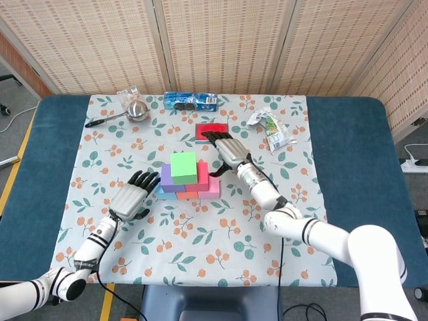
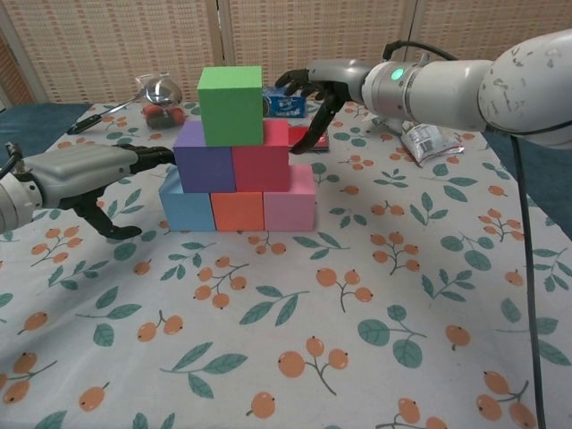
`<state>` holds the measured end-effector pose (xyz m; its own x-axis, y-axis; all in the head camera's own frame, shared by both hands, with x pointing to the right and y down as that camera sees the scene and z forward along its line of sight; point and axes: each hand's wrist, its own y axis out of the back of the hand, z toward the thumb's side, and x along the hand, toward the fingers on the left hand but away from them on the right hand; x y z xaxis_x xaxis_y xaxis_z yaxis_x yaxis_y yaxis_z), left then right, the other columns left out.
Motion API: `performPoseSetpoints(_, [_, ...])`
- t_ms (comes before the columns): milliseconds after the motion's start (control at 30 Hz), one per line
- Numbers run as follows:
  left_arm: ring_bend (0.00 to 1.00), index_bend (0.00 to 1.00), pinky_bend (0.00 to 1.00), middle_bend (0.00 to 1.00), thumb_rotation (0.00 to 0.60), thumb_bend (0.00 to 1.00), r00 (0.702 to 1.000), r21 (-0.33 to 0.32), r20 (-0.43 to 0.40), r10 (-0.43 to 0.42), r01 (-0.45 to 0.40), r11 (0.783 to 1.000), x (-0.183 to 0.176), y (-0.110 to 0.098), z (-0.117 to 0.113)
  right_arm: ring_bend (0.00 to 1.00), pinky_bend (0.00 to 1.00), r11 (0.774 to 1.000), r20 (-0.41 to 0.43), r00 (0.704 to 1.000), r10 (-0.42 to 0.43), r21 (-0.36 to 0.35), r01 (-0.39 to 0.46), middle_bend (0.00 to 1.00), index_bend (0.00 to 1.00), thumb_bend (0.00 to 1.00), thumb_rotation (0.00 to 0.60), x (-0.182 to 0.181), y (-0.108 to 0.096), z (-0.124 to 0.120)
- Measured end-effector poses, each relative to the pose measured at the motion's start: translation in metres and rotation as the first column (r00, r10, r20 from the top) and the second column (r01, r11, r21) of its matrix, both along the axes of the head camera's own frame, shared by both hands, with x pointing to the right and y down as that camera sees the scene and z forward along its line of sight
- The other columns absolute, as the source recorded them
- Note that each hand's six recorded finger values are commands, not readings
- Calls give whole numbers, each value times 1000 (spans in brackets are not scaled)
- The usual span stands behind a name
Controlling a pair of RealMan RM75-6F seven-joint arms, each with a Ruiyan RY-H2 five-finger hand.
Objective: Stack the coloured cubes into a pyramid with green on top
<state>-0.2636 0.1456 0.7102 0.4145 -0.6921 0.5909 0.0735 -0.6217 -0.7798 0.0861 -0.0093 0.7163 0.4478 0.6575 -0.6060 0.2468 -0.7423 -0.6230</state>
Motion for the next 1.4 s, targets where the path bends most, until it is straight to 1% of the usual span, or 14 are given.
performPoseSetpoints(533, [0,0,0,0,600,310,1000,9,6,29,-29,1000,7,-3,-1,0,0,1000,5,1000,-8,5,8,38,0,0,600,-6,2,0])
performPoseSetpoints(1400, [0,0,0,0,600,309,999,-5,9,33,-33,999,10,1,1,0,0,1000,-1,1000,-21,5,21,38,0,0,600,-11,8,0])
